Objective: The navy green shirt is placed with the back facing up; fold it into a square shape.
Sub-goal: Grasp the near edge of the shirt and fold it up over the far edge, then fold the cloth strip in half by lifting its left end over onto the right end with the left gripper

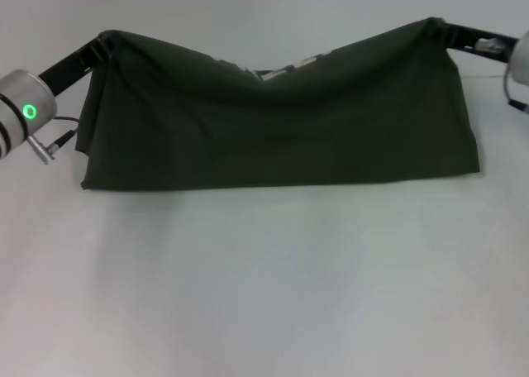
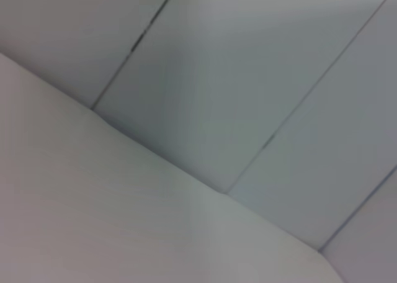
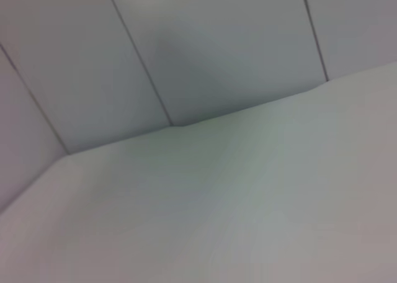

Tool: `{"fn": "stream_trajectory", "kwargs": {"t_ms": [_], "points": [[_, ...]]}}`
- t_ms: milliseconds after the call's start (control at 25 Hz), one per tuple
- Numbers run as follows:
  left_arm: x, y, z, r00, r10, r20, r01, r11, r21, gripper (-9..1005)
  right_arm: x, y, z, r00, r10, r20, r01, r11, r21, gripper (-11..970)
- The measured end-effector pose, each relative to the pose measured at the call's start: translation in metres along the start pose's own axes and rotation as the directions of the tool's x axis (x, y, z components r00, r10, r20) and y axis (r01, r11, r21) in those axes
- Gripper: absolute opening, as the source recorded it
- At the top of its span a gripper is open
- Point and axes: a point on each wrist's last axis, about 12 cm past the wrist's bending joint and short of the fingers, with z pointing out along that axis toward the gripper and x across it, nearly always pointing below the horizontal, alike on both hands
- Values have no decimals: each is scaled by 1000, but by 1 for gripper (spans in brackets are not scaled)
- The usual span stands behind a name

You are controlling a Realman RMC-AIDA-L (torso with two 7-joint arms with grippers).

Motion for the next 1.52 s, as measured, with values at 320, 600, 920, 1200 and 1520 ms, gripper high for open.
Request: {"fn": "stream_trajectory", "kwargs": {"t_ms": [320, 600, 920, 1200, 1520], "points": [[11, -5, 13, 997, 57, 47, -53, 996, -70, 50, 11, 14, 20, 997, -67, 30, 63, 992, 110, 57], [19, -10, 19, 989, 139, 53, -133, 986, -105, 49, 16, 16, 24, 996, -75, 39, 69, 988, 142, 60], [23, -16, 23, 981, 192, 36, -188, 977, -103, 60, 16, 20, 27, 995, -89, 37, 83, 987, 138, 83], [20, -11, 27, 985, 168, 27, -161, 972, -168, 189, 11, 18, 26, 994, -99, 48, 92, 985, 143, 220], [5, 6, 16, 993, 95, 74, -79, 978, -195, 435, 6, 12, 22, 994, -72, 76, 60, 986, 158, 455]]}}
